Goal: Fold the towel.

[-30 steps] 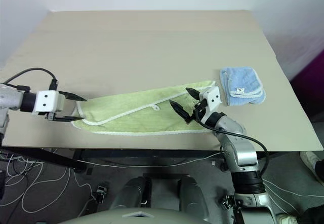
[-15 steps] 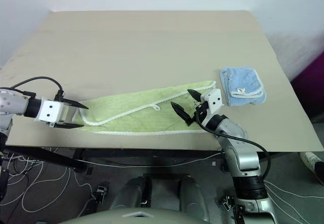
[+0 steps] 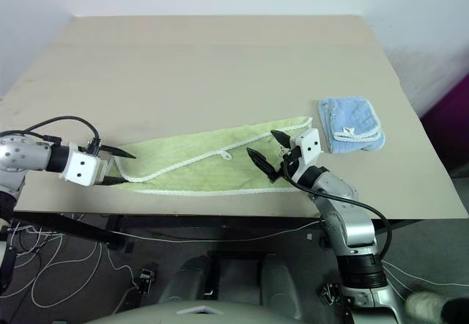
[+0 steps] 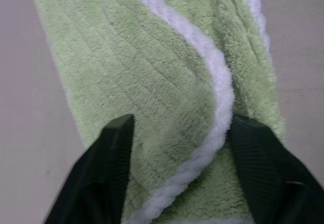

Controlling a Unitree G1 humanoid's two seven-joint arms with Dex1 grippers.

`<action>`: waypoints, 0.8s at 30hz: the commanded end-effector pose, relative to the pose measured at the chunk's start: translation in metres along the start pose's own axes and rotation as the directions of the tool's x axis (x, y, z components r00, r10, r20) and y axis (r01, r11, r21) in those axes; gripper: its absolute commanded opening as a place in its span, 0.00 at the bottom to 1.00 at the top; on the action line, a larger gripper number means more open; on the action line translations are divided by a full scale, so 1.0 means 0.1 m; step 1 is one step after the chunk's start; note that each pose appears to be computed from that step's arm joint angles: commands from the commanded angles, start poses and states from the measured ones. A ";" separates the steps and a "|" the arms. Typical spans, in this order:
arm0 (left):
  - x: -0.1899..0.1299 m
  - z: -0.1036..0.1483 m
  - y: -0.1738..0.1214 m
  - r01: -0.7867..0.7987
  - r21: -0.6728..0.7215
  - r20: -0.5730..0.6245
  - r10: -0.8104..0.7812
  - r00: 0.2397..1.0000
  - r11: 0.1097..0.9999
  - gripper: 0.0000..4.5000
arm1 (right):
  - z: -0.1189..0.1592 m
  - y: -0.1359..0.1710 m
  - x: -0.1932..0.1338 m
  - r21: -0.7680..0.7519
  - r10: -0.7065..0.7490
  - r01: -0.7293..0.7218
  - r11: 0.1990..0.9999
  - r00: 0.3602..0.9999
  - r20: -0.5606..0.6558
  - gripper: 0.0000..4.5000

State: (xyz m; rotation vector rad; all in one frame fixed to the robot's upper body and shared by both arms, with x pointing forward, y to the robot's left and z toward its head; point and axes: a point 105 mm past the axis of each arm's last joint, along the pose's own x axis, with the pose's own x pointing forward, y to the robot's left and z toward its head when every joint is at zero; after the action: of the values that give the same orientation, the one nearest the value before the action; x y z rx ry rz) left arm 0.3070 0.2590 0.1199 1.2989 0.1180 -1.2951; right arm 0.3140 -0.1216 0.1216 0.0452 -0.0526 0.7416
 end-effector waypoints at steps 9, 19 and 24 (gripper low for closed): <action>-0.06 -0.02 0.04 -0.044 -0.005 -0.004 0.044 0.999 0.999 0.01 | 0.17 0.05 0.03 -0.031 0.025 -0.023 0.999 0.998 0.052 1.00; -0.41 -0.02 0.51 -0.296 -0.370 0.047 0.336 0.941 0.881 0.01 | 0.31 -0.09 -0.01 -0.264 0.018 -0.020 0.964 1.000 -0.012 1.00; -0.36 -0.02 0.42 -0.278 -0.351 0.020 0.304 0.953 0.894 0.01 | 0.32 -0.35 0.00 -0.487 -0.019 -0.054 0.872 0.989 -0.144 1.00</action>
State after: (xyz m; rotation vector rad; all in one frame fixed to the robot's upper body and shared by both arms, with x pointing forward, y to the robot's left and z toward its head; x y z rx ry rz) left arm 0.3270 0.2691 0.1623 0.8899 0.1020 -1.0311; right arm 0.3337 -0.1487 0.1460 -0.4122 -0.0727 0.7244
